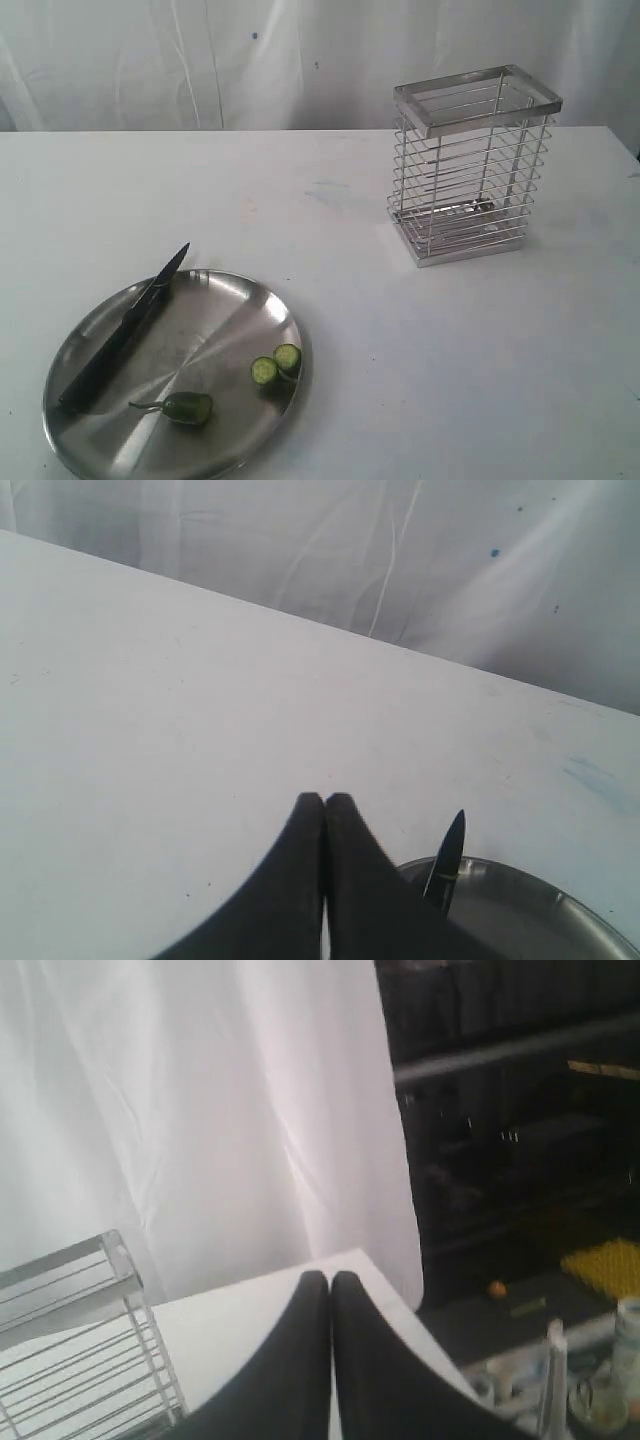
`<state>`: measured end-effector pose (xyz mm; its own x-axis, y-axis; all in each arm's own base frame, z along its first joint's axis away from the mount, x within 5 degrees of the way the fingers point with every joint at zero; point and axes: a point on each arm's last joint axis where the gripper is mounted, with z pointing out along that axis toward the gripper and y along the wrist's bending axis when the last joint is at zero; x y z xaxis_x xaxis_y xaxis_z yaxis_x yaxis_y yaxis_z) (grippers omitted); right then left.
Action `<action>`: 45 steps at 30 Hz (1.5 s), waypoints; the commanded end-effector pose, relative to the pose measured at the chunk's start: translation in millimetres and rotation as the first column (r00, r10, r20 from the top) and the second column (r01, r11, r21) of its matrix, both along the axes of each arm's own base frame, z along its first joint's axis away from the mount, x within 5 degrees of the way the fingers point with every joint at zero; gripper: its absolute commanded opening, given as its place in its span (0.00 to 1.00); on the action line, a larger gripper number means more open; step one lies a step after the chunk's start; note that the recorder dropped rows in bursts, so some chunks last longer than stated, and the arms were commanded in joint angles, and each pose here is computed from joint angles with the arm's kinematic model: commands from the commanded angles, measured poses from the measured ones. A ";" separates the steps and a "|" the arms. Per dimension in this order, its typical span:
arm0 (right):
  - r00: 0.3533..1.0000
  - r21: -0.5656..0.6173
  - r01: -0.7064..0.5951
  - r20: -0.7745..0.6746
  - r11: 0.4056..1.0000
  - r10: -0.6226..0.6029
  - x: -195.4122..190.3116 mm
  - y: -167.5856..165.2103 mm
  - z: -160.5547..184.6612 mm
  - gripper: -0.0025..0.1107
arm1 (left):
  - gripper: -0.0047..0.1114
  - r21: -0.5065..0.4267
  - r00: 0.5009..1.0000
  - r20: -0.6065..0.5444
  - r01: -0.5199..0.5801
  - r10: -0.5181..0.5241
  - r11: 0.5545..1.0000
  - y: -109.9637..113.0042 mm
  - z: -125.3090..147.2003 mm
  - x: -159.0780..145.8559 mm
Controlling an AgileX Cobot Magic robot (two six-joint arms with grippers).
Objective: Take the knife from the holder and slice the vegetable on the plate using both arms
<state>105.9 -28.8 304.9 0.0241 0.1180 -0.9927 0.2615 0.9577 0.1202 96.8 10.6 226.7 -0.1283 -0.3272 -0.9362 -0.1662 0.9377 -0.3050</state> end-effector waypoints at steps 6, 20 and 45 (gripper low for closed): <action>0.982 -0.326 -0.181 -0.016 0.928 0.186 -2.3 21.7 6.3 0.02 | 0.04 -0.026 1.000 0.001 0.002 -0.002 1.000 -0.6 -0.7 -0.4; 0.947 -0.288 -0.124 0.252 0.950 0.200 -8.6 22.8 -15.0 0.02 | 0.04 -0.022 1.000 0.001 0.003 -0.003 1.000 -0.7 -0.6 -0.4; 0.954 -0.034 -0.171 -0.258 0.985 0.156 -52.6 22.4 -122.1 0.02 | 0.04 -0.010 1.000 0.003 0.005 -0.005 1.000 -0.7 -2.2 -1.8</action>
